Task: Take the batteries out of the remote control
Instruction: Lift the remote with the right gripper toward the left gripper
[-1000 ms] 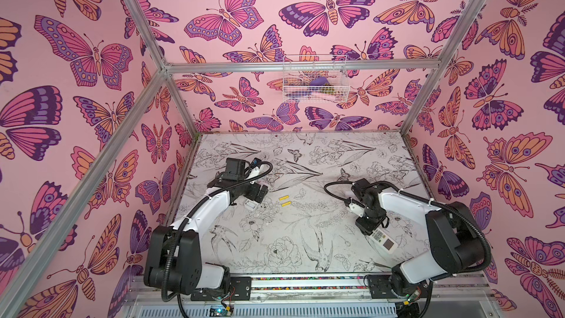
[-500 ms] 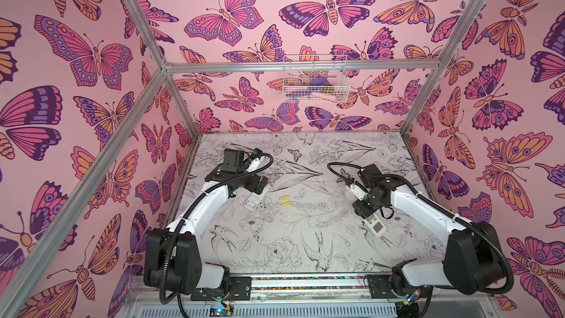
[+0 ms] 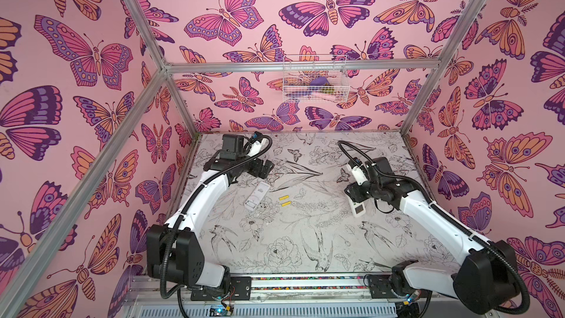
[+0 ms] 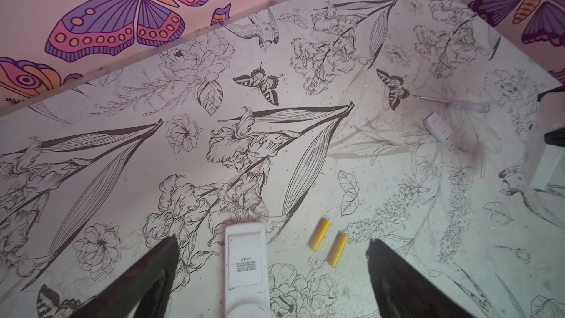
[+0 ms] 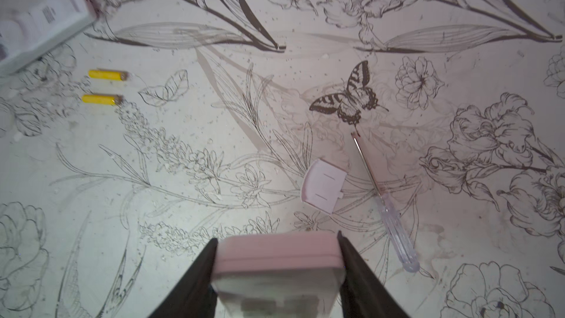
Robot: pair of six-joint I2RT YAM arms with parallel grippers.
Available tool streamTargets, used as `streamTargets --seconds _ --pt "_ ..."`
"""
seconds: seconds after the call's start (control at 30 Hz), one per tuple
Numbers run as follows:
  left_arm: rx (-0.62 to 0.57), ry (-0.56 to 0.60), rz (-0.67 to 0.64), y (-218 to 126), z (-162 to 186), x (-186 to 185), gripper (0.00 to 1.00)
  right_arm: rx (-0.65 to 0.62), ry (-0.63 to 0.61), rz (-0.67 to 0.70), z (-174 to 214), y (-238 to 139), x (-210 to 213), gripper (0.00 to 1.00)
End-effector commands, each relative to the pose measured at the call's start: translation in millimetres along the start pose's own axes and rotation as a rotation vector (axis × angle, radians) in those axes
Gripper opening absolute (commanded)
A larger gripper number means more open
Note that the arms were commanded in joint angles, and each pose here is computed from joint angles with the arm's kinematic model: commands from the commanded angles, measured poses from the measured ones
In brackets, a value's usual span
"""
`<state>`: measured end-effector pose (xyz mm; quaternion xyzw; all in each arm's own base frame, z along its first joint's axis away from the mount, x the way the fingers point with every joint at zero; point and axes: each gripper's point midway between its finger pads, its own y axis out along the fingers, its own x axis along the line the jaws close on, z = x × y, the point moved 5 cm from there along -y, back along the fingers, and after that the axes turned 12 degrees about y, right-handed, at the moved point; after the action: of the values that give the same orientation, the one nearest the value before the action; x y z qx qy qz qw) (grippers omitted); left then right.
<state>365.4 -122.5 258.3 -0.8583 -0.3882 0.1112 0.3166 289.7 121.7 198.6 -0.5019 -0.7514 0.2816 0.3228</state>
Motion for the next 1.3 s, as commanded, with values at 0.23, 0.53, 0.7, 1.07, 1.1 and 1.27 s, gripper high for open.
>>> streamTargets --seconds 0.23,0.53,0.7,1.07,1.1,1.27 --pt "-0.103 -0.166 0.216 2 -46 -24 0.92 -0.549 0.251 -0.243 -71 -40 23 0.41" --pt "-0.134 -0.258 0.375 13 -24 -46 0.96 -0.698 0.491 -0.352 -91 -43 35 0.38" --pt "-0.151 -0.243 0.434 17 -13 -58 0.96 -0.707 0.613 -0.425 -92 -33 53 0.37" --pt "-0.163 -0.160 0.467 25 -6 -76 0.86 -0.532 0.701 -0.526 -86 15 115 0.37" --pt "-0.166 -0.149 0.471 24 -6 -77 0.86 -0.521 0.724 -0.539 -86 17 118 0.37" --pt "-0.174 -0.086 0.500 27 -2 -90 0.83 -0.474 0.777 -0.576 -85 31 131 0.35"
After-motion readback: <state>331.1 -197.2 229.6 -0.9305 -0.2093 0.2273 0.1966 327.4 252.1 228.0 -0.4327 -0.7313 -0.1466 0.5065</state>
